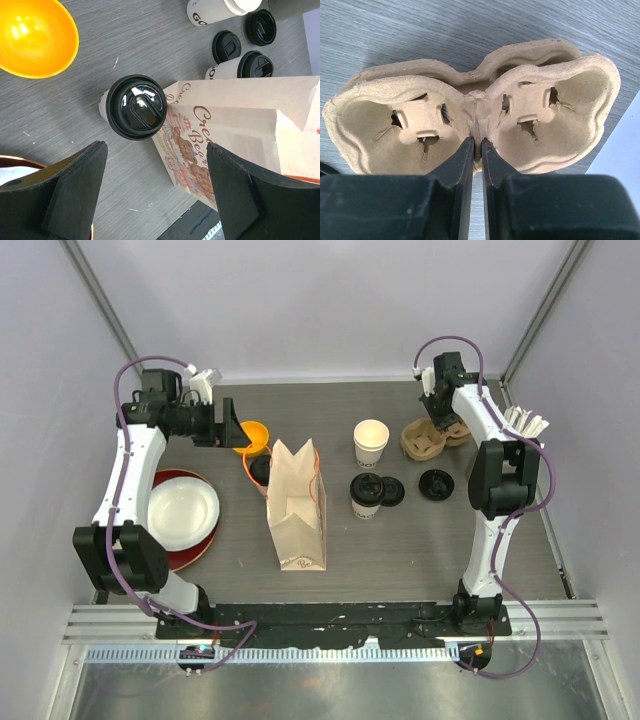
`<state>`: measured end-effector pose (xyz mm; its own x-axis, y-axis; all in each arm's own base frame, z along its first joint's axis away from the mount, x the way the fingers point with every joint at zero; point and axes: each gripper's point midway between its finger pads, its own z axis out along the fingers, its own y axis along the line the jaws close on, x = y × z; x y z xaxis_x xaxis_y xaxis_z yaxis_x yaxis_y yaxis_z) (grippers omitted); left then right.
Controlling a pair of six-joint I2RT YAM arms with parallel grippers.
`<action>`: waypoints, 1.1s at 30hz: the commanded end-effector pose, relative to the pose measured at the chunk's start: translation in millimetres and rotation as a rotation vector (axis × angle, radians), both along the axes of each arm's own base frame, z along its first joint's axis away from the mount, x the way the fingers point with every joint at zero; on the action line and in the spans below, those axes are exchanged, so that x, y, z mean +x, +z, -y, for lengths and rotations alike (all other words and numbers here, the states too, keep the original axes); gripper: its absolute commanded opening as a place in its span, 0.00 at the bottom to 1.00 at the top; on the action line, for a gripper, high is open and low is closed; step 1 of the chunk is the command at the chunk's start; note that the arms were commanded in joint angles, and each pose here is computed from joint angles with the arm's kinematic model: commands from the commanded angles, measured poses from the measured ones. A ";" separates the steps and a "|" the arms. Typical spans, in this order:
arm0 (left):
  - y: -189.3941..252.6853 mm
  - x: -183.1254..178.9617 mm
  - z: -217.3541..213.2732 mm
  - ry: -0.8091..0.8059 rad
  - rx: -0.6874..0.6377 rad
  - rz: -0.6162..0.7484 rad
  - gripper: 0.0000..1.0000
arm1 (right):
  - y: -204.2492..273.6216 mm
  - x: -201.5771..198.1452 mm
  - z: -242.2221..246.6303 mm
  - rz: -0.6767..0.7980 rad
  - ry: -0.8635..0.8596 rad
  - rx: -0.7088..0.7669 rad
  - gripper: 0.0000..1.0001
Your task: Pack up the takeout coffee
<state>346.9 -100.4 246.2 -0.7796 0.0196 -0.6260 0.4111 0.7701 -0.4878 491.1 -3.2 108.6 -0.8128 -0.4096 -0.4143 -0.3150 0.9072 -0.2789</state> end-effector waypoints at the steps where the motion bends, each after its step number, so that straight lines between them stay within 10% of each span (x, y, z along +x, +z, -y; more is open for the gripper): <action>1: 16.2 3.5 0.9 -0.025 -0.012 0.054 0.85 | 25.8 10.2 1.0 0.076 -0.022 -0.007 0.17; 4: 16.8 3.7 1.2 -0.024 -0.015 0.052 0.85 | 26.4 9.7 0.2 0.072 -0.024 -0.005 0.29; 10: 17.0 3.0 0.6 -0.024 -0.014 0.054 0.85 | 26.6 9.7 1.9 0.074 -0.024 -0.012 0.03; 22: 16.4 1.7 0.9 -0.027 -0.011 0.051 0.85 | 7.1 10.6 1.6 0.032 -0.020 -0.011 0.27; 33: 17.2 1.8 0.6 -0.027 -0.009 0.055 0.85 | 7.9 10.6 2.7 0.033 -0.022 -0.013 0.07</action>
